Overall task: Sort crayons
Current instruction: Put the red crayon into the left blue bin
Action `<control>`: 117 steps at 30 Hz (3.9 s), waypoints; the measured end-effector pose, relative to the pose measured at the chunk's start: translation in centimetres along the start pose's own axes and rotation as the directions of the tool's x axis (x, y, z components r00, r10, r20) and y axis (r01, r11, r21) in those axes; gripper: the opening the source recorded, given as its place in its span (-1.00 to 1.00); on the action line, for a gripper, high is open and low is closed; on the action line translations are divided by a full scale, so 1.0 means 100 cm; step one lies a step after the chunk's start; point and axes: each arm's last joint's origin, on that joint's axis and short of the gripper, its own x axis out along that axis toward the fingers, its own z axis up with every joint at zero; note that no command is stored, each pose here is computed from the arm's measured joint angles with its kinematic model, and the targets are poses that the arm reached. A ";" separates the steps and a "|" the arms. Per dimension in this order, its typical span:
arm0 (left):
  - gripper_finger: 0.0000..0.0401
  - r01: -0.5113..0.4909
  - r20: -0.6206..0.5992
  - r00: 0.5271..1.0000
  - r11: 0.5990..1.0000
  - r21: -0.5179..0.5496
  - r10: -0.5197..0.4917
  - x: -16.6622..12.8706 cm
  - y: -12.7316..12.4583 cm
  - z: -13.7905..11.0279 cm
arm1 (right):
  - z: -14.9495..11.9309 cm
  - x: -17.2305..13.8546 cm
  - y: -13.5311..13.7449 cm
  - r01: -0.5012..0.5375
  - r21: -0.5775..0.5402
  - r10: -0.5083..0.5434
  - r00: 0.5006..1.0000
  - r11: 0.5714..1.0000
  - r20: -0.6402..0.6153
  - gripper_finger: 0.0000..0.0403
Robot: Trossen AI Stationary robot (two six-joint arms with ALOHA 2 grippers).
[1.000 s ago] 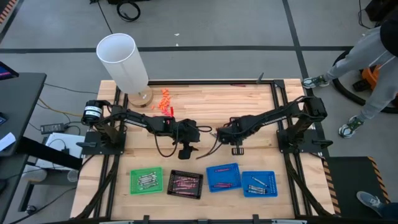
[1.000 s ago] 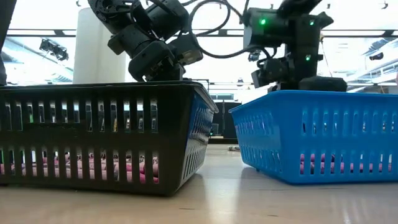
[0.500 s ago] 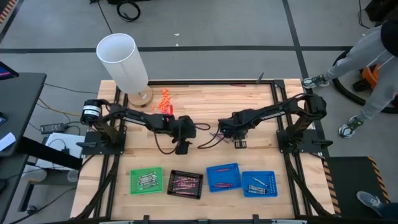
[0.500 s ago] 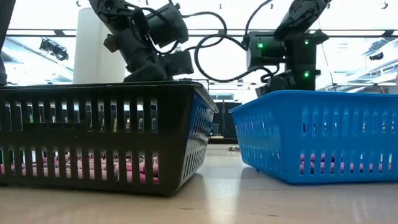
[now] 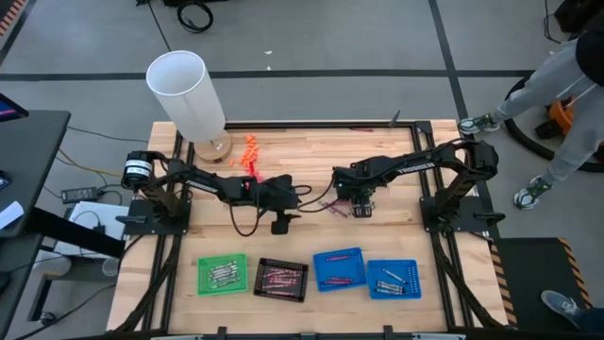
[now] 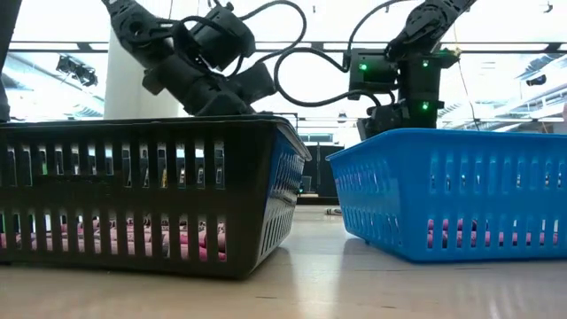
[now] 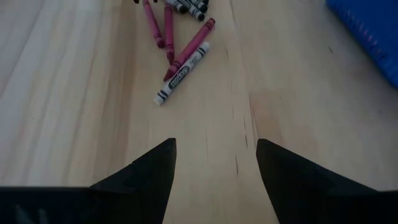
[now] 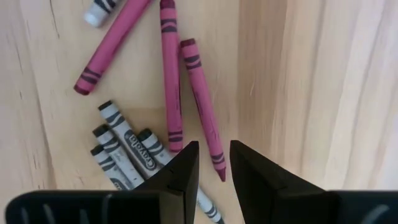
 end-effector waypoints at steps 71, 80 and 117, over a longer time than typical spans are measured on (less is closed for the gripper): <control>0.17 -0.172 0.366 0.909 0.980 -0.103 0.199 -0.053 0.009 -0.027 | 0.039 -0.055 0.088 -0.613 0.142 0.601 0.790 0.778 0.119 -0.82; 0.17 -0.172 0.366 0.909 0.980 -0.103 0.198 -0.053 0.009 -0.027 | 0.040 -0.057 0.120 -0.640 0.114 0.623 0.767 0.760 0.153 -0.76; 0.17 -0.168 0.393 0.898 0.980 -0.104 0.196 -0.054 0.008 -0.025 | 0.032 -0.039 0.068 -0.140 0.196 0.117 0.985 0.970 0.126 -0.69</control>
